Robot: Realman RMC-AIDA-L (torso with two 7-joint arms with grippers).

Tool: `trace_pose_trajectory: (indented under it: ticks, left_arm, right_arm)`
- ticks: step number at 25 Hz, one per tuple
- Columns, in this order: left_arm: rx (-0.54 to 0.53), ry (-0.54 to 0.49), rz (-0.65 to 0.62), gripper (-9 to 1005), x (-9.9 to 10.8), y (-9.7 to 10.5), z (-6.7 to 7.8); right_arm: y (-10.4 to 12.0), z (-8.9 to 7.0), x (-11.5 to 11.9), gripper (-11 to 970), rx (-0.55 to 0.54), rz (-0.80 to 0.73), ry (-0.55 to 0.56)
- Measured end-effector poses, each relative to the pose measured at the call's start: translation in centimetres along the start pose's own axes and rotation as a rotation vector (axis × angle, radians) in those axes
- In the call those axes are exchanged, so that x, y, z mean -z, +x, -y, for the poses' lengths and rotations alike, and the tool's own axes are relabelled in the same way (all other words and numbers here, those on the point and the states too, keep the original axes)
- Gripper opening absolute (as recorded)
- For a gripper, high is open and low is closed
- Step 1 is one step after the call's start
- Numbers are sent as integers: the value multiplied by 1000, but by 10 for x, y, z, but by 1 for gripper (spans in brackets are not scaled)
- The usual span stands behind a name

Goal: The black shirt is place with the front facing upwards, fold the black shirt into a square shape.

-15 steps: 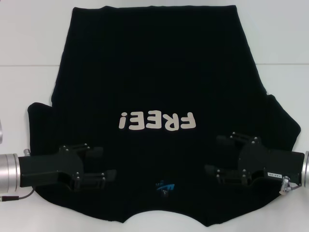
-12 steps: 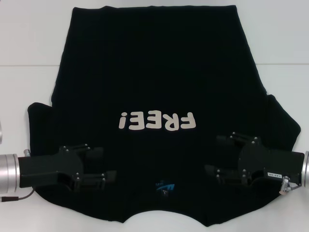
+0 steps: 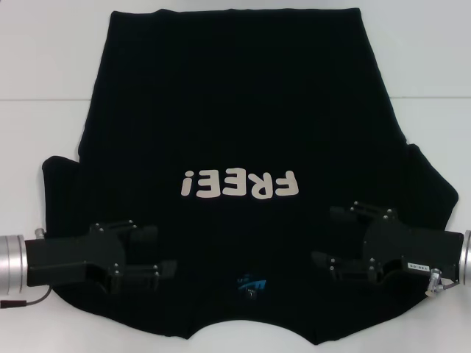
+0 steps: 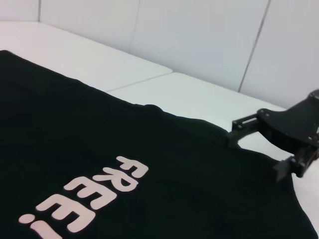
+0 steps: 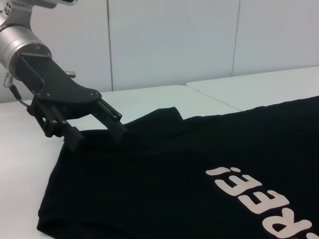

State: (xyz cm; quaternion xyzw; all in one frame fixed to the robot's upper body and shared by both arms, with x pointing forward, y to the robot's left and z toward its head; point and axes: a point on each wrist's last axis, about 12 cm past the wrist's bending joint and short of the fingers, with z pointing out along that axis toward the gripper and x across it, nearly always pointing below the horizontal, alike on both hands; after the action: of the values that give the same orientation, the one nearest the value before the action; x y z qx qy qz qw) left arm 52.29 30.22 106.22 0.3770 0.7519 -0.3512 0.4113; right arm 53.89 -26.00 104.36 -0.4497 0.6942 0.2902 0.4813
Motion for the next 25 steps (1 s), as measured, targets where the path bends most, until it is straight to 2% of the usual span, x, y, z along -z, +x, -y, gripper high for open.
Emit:
trace_pose_trajectory:
  ticks: [2, 5, 9, 15, 18, 19, 20, 25]
  left_arm:
    - [52, -16, 15, 811, 3, -1, -2]
    - [213, -53, 42, 811, 13, -9, -11]
    - [477, -97, 38, 811, 31, -27, -32]
    - [756, -242, 62, 811, 51, -43, -60]
    - [794, -309, 83, 811, 56, -44, -68]
    - [794, -360, 96, 811, 59, -42, -74]
    - [794, -360, 96, 811, 59, -42, -74]
    - [775, -509, 107, 812, 63, -34, -86]
  right_arm:
    - [0, 0, 0, 896, -1, 0, 0]
    - [0, 0, 0, 895, -7, 0, 0]
    - [0, -1, 0, 895, -10, 1, -2]
    - [2, -3, -1, 895, -23, 4, -6]
    - [3, -3, -2, 895, -27, 3, -4]
    - [3, -4, -2, 895, -29, 4, -6]
    - [3, -4, -2, 895, -32, 4, -7]
    - [4, -4, -4, 896, -35, 2, -2]
